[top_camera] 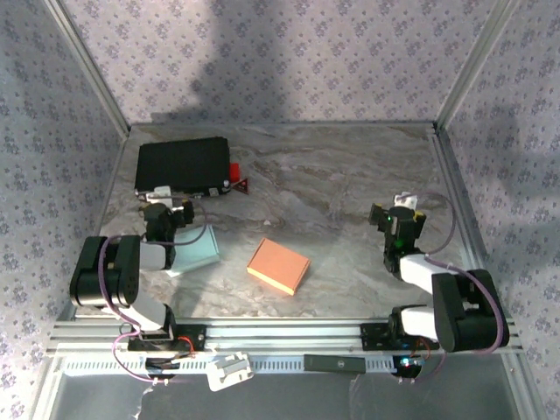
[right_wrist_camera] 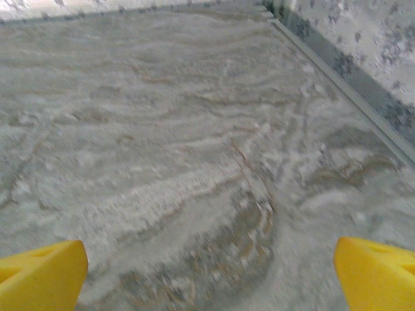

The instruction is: Fold the paper box

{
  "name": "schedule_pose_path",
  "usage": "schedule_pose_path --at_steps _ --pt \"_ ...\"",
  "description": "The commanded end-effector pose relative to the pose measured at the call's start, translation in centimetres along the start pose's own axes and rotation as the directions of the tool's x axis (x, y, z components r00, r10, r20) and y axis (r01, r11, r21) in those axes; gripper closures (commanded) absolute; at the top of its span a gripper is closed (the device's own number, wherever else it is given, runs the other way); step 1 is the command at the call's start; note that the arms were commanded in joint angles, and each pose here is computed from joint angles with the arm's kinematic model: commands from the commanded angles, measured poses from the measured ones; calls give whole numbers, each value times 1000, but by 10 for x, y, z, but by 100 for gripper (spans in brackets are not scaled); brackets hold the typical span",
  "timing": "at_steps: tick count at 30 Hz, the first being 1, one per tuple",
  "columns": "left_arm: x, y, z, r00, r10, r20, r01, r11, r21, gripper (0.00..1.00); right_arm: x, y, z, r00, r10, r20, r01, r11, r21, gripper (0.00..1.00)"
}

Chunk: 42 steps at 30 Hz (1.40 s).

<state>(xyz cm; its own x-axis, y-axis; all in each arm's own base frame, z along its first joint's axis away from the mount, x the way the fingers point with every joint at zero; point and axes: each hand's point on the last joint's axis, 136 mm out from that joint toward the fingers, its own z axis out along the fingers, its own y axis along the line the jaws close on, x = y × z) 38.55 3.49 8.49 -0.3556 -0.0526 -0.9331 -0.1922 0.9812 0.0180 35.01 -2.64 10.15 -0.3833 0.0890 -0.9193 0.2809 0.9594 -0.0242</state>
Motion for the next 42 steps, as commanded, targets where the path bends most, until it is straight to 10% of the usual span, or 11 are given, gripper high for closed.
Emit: schedule_pose_path --at_steps 1,27,42 --pt "-8 -2 3 999 -35 7 35 999 21 0 -14 9 4 1000 -11 17 12 999 -40 1" --pt "-8 -9 5 1000 4 -7 -4 1000 29 0 0 -5 19 989 -10 147 29 991 -129 1" --pt "-8 -10 5 1000 4 -7 -4 1000 30 0 0 2 40 996 -85 23 87 994 -64 1"
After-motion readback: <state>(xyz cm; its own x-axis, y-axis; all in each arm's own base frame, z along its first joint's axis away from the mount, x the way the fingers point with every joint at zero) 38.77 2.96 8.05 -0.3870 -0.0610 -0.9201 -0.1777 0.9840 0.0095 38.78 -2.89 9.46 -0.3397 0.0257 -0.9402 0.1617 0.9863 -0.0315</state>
